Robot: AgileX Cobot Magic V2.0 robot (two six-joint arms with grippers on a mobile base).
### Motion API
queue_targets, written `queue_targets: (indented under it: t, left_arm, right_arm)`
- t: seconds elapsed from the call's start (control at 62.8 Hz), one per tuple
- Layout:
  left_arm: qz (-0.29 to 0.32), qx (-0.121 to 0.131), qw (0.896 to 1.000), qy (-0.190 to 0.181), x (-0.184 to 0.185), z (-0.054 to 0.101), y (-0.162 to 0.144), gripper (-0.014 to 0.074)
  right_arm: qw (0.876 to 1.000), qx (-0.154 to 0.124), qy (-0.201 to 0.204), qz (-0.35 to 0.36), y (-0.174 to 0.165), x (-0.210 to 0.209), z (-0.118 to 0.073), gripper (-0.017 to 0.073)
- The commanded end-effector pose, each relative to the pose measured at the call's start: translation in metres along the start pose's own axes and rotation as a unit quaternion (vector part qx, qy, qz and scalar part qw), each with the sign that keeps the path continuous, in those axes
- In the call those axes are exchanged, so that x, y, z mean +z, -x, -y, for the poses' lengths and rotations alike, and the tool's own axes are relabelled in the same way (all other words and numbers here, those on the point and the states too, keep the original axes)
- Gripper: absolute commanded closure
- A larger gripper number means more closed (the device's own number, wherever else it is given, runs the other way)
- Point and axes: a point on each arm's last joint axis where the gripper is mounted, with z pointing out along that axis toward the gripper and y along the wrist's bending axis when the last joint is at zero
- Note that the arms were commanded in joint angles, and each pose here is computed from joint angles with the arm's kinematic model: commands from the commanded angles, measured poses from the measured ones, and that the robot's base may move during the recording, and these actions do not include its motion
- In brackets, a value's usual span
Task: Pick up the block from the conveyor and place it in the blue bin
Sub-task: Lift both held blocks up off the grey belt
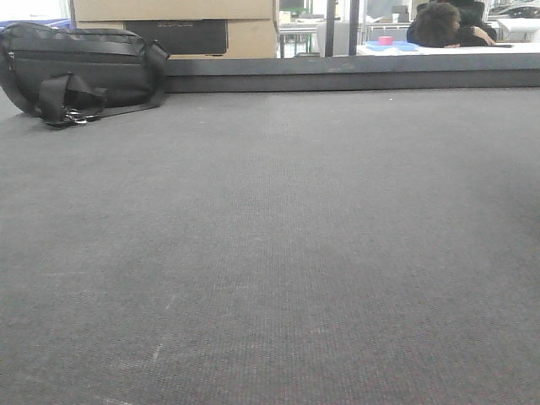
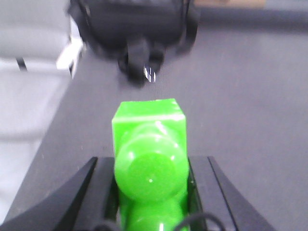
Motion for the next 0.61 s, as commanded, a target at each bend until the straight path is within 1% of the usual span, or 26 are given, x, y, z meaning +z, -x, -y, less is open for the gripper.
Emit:
queue_targets:
  t: [0.0,0.112,0.191,0.255,0.271,0.35,0.398,0.478,0.542,0.573,0.589]
  left_arm:
    - [0.038,-0.005,0.999,0.004,-0.013,0.003,-0.010,0.0705]
    - [0.068,-0.001,0.998,-0.003,-0.024,0.009,-0.027,0.0705]
    - [0.073,0.006,0.997,-0.028,-0.029,0.017,-0.039,0.0705]
    - [0.072,0.014,0.996,-0.059,-0.032,0.026,-0.046,0.0705]
    - [0.071,0.017,0.995,-0.070,-0.033,0.029,-0.047,0.0705]
    - [0.072,0.037,0.992,-0.099,-0.036,0.037,-0.051,0.0705]
    - [0.074,0.042,0.990,-0.113,-0.038,0.041,-0.051,0.0705]
    - [0.083,0.044,0.988,-0.123,-0.039,0.044,-0.050,0.0705]
    - [0.090,0.043,0.988,-0.121,-0.039,0.043,-0.049,0.0705]
    - [0.096,0.041,0.987,-0.120,-0.040,0.043,-0.048,0.0705]
    - [0.101,0.036,0.987,-0.120,-0.041,0.043,-0.047,0.0705]
  right_arm:
    - [0.999,-0.003,-0.006,0.034,-0.016,-0.009,0.001,0.0721]
    - [0.999,-0.003,-0.007,0.037,-0.042,-0.019,0.001,0.0721]
    - [0.999,-0.004,-0.007,0.043,-0.052,-0.026,0.000,0.0721]
    - [0.999,-0.005,-0.007,0.053,-0.054,-0.032,0.000,0.0721]
    - [0.998,-0.005,-0.006,0.056,-0.054,-0.033,0.000,0.0721]
    - [0.998,-0.006,-0.007,0.067,-0.053,-0.037,-0.001,0.0721]
    - [0.997,-0.006,-0.008,0.081,-0.051,-0.038,0.000,0.0721]
    - [0.995,0.007,-0.002,0.097,-0.047,-0.039,-0.002,0.0721]
    - [0.995,0.015,0.003,0.098,-0.046,-0.040,-0.002,0.0721]
    - [0.995,0.017,0.005,0.100,-0.046,-0.040,-0.003,0.0721]
    - [0.995,0.016,0.005,0.101,-0.046,-0.041,-0.003,0.0721]
